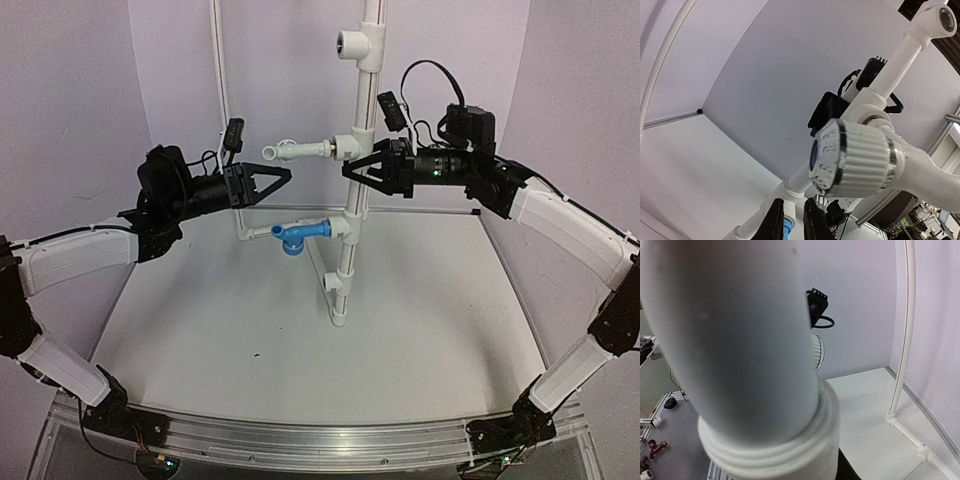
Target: Install the water faucets
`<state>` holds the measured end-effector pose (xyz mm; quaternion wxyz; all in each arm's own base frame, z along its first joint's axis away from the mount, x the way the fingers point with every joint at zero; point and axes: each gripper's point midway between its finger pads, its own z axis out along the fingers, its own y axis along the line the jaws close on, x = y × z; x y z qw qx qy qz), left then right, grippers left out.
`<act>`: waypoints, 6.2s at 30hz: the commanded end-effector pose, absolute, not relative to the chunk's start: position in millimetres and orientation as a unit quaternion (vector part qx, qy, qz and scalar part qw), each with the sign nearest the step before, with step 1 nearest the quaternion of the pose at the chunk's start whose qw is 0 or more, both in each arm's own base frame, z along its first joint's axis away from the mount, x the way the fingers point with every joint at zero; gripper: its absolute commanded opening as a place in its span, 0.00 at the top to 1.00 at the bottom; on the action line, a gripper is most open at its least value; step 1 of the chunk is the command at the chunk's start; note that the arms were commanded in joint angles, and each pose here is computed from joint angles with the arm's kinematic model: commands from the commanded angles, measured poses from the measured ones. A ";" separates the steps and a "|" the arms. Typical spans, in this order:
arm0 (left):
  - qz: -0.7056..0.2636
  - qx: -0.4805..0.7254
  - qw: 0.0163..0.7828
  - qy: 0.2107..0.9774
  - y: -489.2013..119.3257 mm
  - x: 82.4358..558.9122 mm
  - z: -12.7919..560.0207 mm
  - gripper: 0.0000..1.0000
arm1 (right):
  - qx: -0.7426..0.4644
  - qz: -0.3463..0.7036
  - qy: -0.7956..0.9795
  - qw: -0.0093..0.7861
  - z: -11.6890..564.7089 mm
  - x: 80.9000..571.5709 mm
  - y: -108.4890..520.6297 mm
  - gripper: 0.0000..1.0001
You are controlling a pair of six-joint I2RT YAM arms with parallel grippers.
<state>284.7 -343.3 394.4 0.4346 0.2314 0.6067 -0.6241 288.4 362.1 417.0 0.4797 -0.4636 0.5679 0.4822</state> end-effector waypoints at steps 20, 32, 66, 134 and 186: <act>-0.668 0.297 0.475 0.490 -351.0 265.8 490.3 0.86 | -0.430 0.509 0.592 0.454 423.9 272.8 350.1 1.00; -0.619 0.385 0.486 0.482 -356.0 232.8 513.8 0.86 | -0.432 0.503 0.592 0.459 422.8 276.4 351.3 1.00; -0.608 0.478 0.430 0.465 -357.3 172.7 538.2 0.88 | -0.395 0.498 0.617 0.463 423.8 304.2 357.9 1.00; -0.613 0.337 0.444 0.560 -367.5 181.6 490.4 0.81 | -0.387 0.539 0.611 0.432 407.3 294.6 362.6 1.00; -0.589 0.243 0.393 0.663 -348.2 211.2 467.6 0.07 | -0.402 0.552 0.595 0.424 420.3 273.3 354.4 1.00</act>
